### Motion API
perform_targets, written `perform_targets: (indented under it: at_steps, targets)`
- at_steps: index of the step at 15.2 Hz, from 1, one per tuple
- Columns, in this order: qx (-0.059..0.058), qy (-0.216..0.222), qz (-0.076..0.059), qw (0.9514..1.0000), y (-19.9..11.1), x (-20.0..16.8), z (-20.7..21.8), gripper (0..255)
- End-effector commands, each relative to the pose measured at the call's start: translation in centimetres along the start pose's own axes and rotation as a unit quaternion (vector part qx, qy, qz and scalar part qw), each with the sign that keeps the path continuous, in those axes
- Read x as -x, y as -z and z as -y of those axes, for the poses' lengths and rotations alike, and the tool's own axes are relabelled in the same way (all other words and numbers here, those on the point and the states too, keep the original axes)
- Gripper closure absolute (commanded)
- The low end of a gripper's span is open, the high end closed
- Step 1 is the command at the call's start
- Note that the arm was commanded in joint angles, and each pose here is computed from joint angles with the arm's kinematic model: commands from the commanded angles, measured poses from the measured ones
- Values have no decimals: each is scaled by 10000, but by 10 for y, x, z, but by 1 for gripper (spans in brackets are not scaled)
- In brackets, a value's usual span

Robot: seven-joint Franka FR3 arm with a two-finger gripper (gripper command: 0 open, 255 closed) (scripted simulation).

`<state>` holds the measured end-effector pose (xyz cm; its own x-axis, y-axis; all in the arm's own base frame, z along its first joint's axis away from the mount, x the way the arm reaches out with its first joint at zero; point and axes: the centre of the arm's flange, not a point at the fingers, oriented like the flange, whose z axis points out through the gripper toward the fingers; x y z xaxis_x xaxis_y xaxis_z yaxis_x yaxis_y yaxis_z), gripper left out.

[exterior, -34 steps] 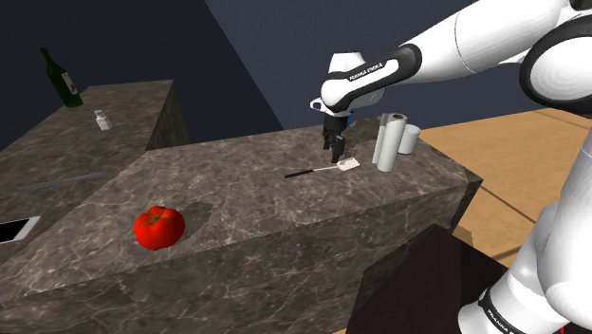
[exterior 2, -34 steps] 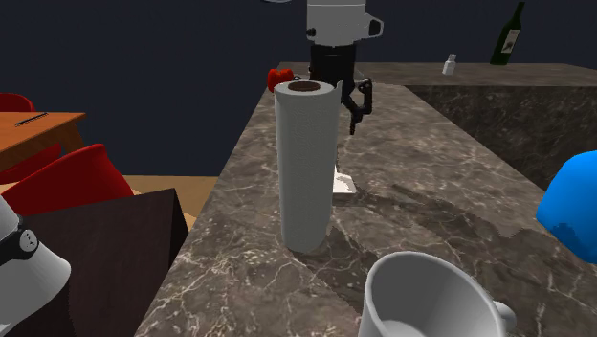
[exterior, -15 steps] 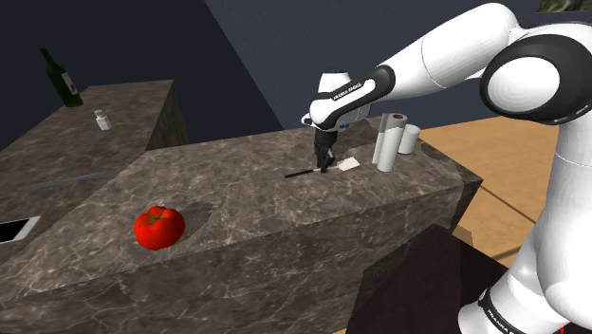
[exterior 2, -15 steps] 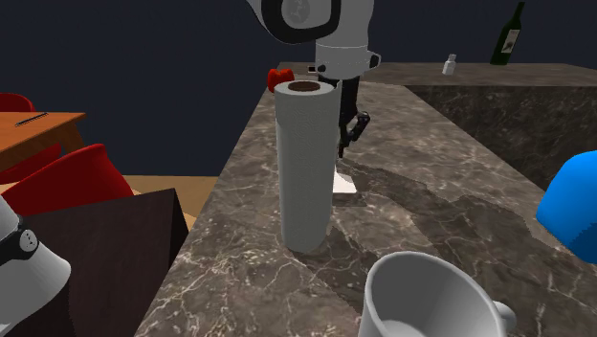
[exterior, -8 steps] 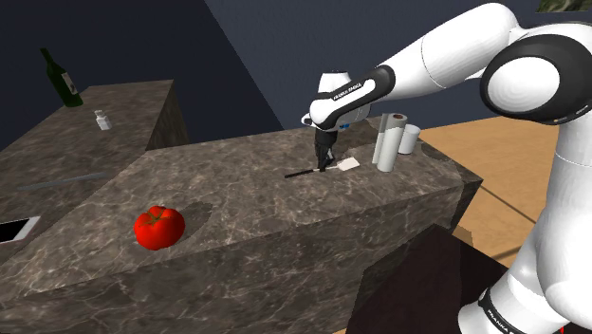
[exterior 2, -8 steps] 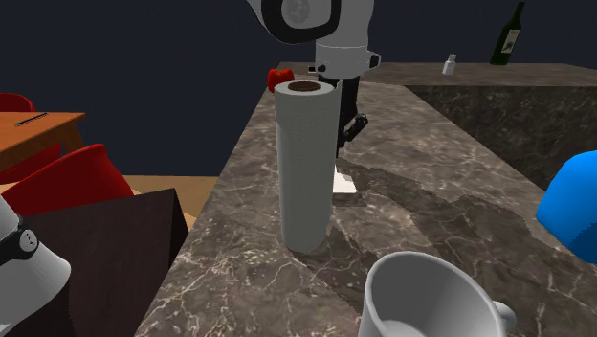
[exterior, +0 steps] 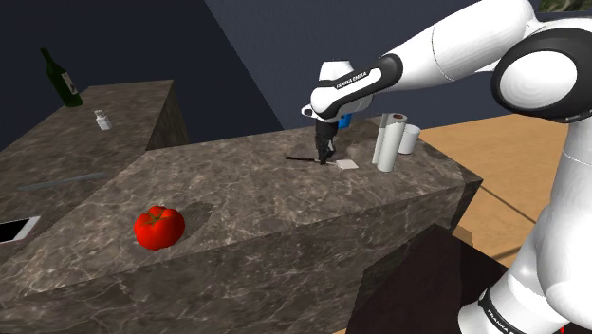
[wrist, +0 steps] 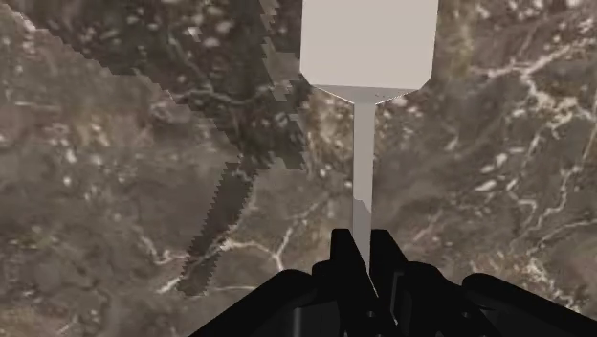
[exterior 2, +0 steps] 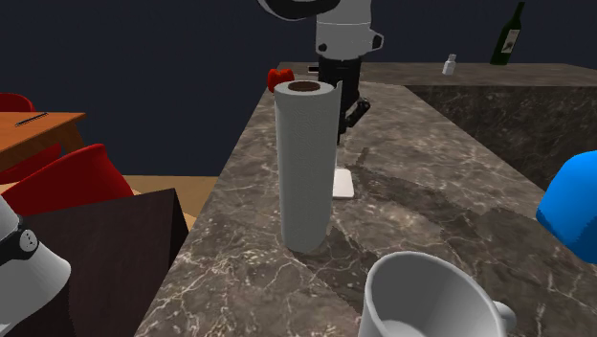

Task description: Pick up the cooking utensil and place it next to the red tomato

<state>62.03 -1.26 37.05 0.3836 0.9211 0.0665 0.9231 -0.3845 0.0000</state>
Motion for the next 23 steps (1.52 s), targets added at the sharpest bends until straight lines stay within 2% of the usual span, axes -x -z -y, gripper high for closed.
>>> perform_targets:
  at_steps: [1, 23]
  targets:
    - [-2, 0, 1, 10000, 10, -1, 0, 255]
    - [-2, 0, 1, 10000, 126, -8, 0, 255]
